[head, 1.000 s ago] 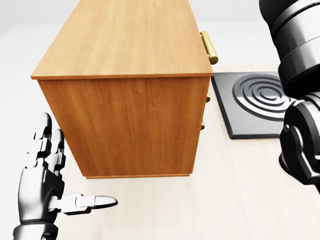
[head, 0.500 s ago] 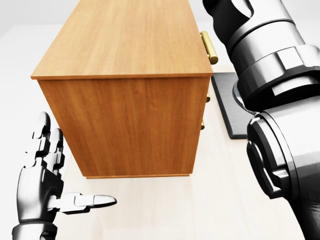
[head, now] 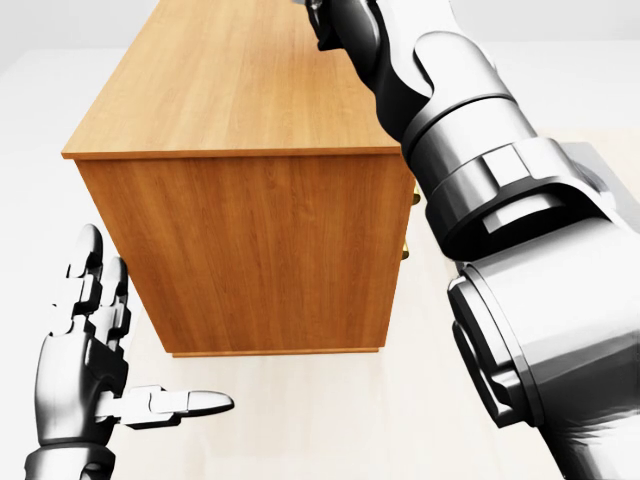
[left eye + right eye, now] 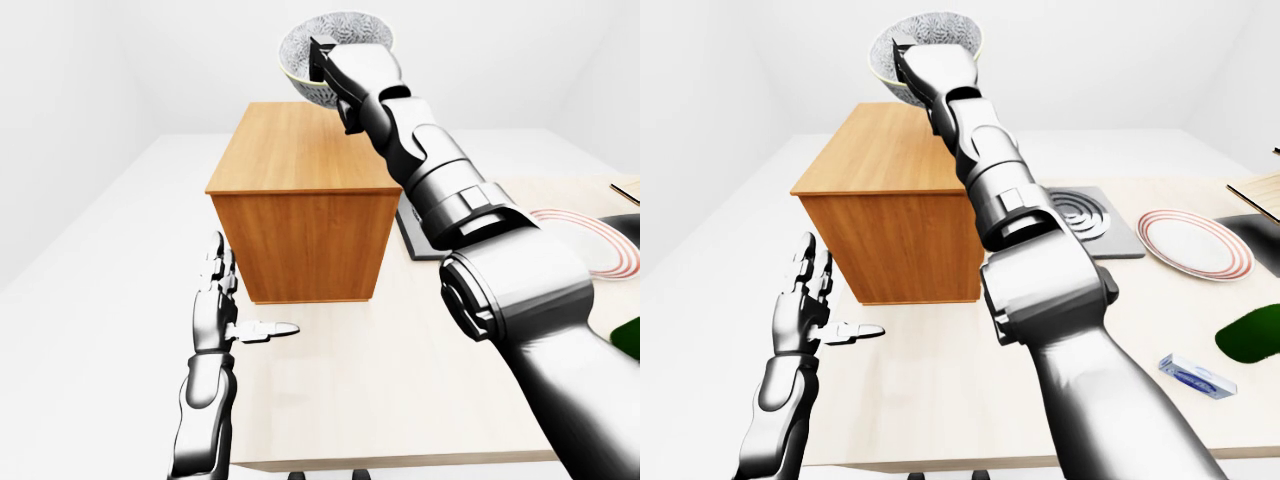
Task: Put the bowl on the top of the cabinet.
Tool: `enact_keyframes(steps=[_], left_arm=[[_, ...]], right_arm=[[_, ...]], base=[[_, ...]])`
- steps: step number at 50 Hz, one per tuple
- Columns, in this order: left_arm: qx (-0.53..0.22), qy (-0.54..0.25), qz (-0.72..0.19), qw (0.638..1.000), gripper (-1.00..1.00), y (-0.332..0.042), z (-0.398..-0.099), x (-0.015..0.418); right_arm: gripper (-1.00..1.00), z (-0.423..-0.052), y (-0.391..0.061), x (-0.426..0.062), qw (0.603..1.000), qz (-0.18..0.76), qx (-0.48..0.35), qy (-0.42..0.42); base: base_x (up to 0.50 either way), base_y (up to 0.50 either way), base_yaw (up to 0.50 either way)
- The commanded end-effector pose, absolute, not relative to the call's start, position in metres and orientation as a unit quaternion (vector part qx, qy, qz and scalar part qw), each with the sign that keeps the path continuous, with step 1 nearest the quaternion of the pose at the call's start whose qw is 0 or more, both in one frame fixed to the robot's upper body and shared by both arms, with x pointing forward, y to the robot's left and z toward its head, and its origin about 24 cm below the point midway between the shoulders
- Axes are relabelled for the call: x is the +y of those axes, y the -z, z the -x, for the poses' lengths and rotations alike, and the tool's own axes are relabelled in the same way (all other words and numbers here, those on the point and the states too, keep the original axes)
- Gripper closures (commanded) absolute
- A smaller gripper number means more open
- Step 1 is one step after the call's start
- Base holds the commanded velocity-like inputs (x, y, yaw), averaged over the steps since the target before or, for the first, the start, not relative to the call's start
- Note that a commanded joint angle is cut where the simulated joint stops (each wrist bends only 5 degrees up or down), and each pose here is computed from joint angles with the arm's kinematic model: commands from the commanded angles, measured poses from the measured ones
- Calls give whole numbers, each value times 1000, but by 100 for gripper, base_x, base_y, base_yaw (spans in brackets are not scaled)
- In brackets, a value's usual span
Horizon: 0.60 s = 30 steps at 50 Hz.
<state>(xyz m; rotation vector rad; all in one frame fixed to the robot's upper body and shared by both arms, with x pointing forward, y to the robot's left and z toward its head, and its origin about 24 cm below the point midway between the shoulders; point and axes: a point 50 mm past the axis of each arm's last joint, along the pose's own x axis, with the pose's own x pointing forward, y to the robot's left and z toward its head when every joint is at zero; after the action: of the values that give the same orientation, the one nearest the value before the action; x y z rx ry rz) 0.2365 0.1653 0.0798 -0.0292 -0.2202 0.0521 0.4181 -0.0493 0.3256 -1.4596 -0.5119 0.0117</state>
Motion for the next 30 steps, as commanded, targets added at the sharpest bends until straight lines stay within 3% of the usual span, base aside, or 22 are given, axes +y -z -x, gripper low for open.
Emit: enact_keyframes(steps=[1,30], left_arm=[[-109,-23,14,994,-100,-79,-236,165],[-111,-20,14,993,-100,-80,-235,164]], right_arm=[[100,-416,-319,-37,681,689,-249,-6],[100,-414,-289,-18,677,690,-251,-37]], base=[[0,0,0],[0,0,0]])
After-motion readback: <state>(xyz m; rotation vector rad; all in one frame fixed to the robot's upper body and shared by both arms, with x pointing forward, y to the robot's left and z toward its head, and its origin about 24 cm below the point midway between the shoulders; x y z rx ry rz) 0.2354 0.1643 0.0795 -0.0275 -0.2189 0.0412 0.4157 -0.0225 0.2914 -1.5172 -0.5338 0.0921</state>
